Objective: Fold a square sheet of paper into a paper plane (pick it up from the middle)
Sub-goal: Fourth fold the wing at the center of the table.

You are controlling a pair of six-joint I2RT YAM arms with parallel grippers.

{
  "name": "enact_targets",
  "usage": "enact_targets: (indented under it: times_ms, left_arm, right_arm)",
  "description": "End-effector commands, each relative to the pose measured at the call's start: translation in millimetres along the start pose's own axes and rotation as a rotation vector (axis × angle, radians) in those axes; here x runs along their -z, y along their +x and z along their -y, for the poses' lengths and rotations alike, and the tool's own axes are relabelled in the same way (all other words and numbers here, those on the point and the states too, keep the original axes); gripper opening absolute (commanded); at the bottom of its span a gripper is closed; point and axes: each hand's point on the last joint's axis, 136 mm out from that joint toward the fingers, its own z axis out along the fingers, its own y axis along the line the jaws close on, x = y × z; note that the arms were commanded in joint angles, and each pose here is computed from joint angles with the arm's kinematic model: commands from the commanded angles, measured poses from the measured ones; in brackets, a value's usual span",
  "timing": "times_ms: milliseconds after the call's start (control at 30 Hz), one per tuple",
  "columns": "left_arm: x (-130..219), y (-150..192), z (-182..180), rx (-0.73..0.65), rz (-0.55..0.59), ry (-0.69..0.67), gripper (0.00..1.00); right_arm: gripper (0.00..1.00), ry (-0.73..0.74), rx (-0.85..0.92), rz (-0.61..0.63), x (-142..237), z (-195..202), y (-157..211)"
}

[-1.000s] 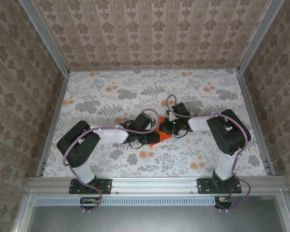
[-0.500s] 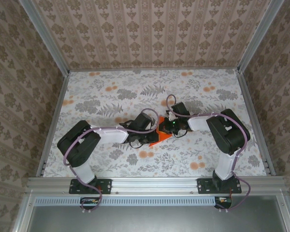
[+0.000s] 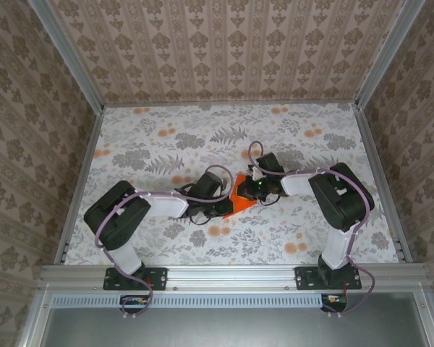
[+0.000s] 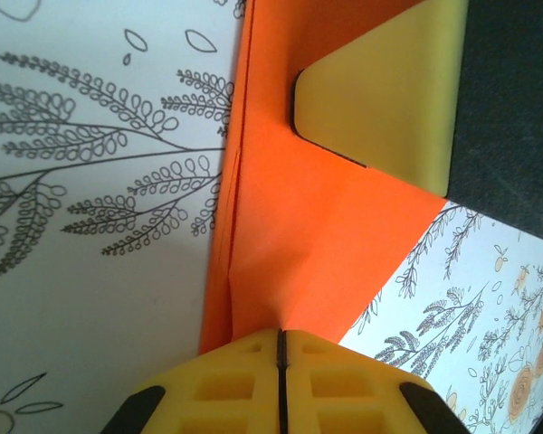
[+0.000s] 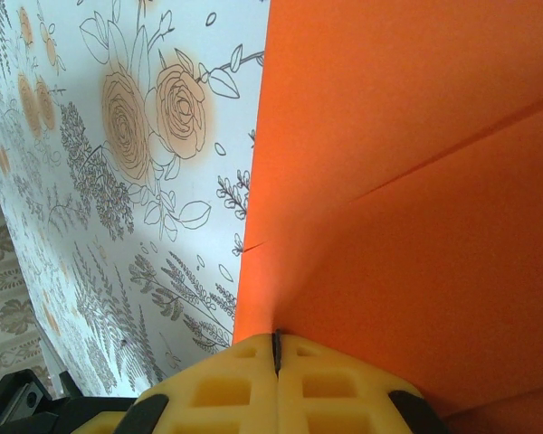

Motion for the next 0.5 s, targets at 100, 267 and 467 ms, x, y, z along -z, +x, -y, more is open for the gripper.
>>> enact_targets:
  times_ms: [100, 267, 467]
  left_arm:
    - [7.4, 13.8, -30.1, 0.084, -0.004, -0.079, 0.08]
    - [8.0, 25.1, -39.4, 0.129, -0.021, -0.085, 0.06]
    - [7.5, 41.3, -48.6, 0.160, -0.065, -0.084, 0.03]
  right_arm:
    - [0.00, 0.327, -0.123, -0.078, -9.7, 94.0, 39.6]
    - [0.00, 0.326, -0.122, -0.078, -10.2, 94.0, 39.3]
    - [0.00, 0.328, -0.123, -0.078, -10.6, 94.1, 38.6]
